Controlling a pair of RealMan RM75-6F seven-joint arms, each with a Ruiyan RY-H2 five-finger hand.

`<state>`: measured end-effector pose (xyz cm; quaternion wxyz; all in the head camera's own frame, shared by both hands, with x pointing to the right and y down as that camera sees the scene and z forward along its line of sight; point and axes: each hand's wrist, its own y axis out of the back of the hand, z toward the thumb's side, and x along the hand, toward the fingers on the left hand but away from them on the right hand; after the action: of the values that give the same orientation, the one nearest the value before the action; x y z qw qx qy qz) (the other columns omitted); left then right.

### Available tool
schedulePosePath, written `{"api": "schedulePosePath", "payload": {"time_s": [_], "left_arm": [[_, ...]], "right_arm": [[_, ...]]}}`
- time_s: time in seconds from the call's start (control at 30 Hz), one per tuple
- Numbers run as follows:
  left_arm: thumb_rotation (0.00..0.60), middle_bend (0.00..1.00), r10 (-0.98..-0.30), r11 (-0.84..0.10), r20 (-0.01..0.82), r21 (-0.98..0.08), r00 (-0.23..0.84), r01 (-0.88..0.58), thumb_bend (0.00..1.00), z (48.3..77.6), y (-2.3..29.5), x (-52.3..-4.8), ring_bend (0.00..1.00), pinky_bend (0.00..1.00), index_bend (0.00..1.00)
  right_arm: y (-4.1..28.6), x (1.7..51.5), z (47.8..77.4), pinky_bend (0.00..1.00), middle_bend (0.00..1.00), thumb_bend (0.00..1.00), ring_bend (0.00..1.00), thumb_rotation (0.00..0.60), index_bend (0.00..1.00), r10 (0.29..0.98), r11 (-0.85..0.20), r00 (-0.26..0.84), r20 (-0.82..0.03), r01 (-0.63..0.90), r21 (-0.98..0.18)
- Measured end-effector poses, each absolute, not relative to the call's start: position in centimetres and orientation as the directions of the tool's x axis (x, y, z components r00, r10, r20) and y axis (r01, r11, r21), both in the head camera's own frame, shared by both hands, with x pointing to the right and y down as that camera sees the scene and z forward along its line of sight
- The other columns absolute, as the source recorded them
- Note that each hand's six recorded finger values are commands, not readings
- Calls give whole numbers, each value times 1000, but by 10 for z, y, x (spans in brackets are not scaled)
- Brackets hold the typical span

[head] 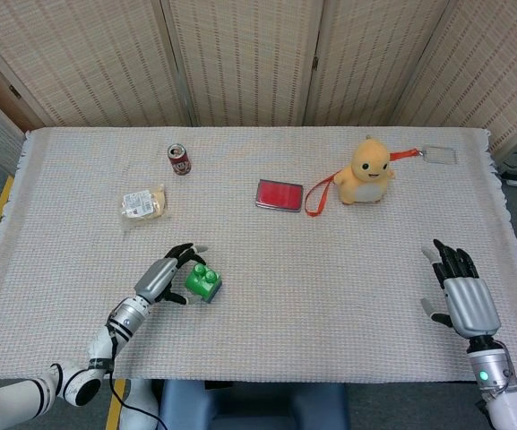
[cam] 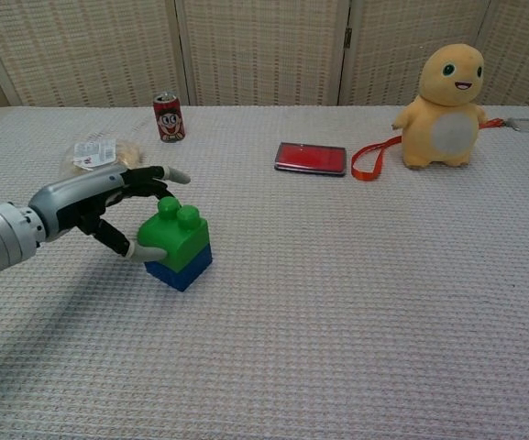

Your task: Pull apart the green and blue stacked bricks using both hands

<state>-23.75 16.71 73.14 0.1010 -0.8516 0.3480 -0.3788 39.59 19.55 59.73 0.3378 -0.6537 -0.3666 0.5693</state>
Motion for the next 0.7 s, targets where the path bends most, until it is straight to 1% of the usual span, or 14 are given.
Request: {"api": "schedulePosePath", "payload": {"time_s": [0.2, 0.4, 0.5, 0.57, 0.7], "left_arm": [[600, 370, -667, -739, 574, -427, 475, -522, 247, 733, 169, -233, 61, 0, 178], [600, 468, -685, -722, 563, -435, 462, -539, 247, 734, 169, -234, 93, 0, 231], [600, 535, -695, -711, 556, -438, 456, -550, 248, 734, 170, -234, 119, 0, 316], [600, 588, -703, -704, 550, -445, 452, -553, 249, 734, 171, -234, 142, 0, 391], [600, 679, -719, -688, 536, -459, 442, -563, 267, 734, 172, -235, 193, 0, 489]], "right_arm": [[196, 395, 597, 0, 0, 362, 0, 600, 0, 862, -506, 88, -499, 94, -857], [196, 396, 597, 0, 0, 363, 0, 600, 0, 864, -503, 87, -496, 96, -859], [196, 395, 597, 0, 0, 362, 0, 600, 0, 862, -506, 88, -499, 95, -858], [196, 395, 597, 0, 0, 362, 0, 600, 0, 862, -505, 89, -498, 95, -858], [196, 395, 596, 0, 0, 362, 0, 600, 0, 864, -503, 89, -496, 97, -859]]}}
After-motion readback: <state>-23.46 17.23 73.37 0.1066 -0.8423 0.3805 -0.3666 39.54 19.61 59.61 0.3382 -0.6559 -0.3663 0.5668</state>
